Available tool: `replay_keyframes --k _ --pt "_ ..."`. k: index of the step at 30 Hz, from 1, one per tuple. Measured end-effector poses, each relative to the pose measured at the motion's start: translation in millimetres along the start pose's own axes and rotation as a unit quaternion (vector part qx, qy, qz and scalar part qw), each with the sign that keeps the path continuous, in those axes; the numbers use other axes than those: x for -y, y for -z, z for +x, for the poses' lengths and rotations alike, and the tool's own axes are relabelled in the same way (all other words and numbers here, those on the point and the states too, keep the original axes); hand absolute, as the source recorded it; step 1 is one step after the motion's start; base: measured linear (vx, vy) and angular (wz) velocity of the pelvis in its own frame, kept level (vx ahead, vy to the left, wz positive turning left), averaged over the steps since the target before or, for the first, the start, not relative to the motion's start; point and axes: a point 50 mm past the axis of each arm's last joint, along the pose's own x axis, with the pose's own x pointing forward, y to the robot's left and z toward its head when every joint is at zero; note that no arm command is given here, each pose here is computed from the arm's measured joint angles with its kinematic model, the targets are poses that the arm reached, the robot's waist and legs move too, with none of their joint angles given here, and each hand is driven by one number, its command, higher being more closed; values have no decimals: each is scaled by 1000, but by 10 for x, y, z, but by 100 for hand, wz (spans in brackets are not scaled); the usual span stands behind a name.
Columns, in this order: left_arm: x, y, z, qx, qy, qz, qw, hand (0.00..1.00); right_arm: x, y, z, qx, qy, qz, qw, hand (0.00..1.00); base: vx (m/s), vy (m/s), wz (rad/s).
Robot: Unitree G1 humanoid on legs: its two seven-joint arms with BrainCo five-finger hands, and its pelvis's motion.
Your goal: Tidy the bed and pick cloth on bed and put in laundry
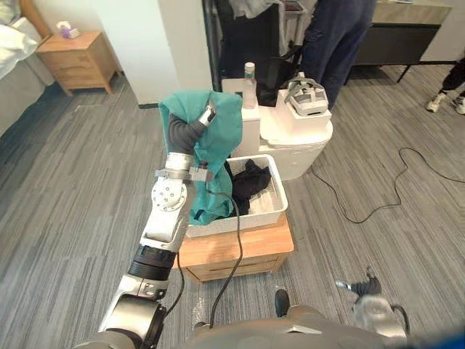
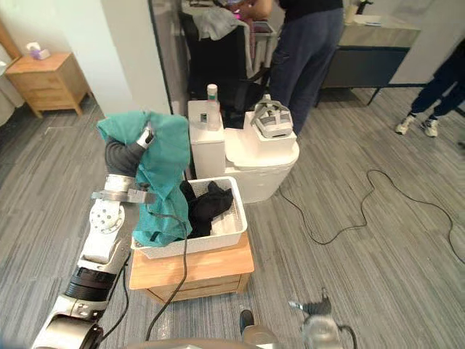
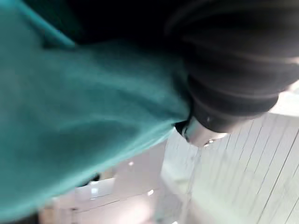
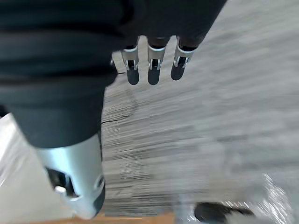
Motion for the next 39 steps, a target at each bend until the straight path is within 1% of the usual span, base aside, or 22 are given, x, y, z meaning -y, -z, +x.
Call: replay_keyframes --k 1,4,6,7,9,10,12,13,15,19,22,25,28,29,31,33,35,36,39 --pt "-9 8 -17 -3 5 15 1000 100 21 70 -15 -9 0 8 1000 0 20 16 -5" --pt "-93 153 -205 -48 22 96 994 100 31 399 -93 -55 -14 36 998 0 31 27 -12" --pt "-153 486 -444 -124 38 184 974 100 19 575 -159 -74 -33 51 995 0 44 24 -23" --pt "-188 574 -494 -143 39 207 967 100 19 619 -180 -79 -37 54 995 0 23 15 -28" --pt "-360 829 -567 -189 45 300 934 100 -32 660 -218 -74 -64 67 993 0 18 18 -44" --pt "-393 864 -541 -193 48 319 927 100 -46 669 -228 -73 -71 69 992 0 24 20 -46" --pt "-500 916 -327 -197 30 376 905 100 -100 630 -222 -62 -97 74 991 0 23 13 -38" --pt "-517 911 -246 -192 25 391 900 100 -113 593 -206 -55 -103 75 990 0 19 2 -30" --pt "-608 841 89 -172 -6 446 879 100 -166 360 -111 -17 -121 80 989 0 -3 -2 -20" --pt "-692 689 452 -148 -46 494 855 100 -233 6 -17 48 -144 89 984 0 10 -10 -19" --pt "-723 630 574 -152 -66 503 848 100 -274 -198 -12 95 -161 88 978 0 75 1 -15" --pt "-721 635 598 -165 -62 499 849 100 -310 -332 -37 131 -171 90 972 0 62 6 -13" --pt "-658 688 599 -195 -45 462 864 100 -315 -537 -49 175 -174 97 964 0 42 8 4" --pt "-593 743 567 -210 -37 436 874 0 -329 -618 -66 192 -176 95 961 0 10 3 5" --pt "-576 824 473 -236 -30 411 880 0 -355 -707 -80 208 -181 93 957 0 0 0 0" --pt "-541 967 304 -287 -23 361 887 0 -372 -844 -82 228 -178 95 952 0 0 0 0" --pt "-511 1067 165 -319 -28 320 892 0 -366 -880 -90 235 -170 96 952 0 -16 -12 1" --pt "-490 1105 114 -330 -35 298 895 0 -367 -896 -95 238 -168 94 952 0 -35 -29 5" --pt "-477 1130 61 -336 -51 256 905 0 -359 -891 -88 235 -161 88 955 0 -50 -40 18"
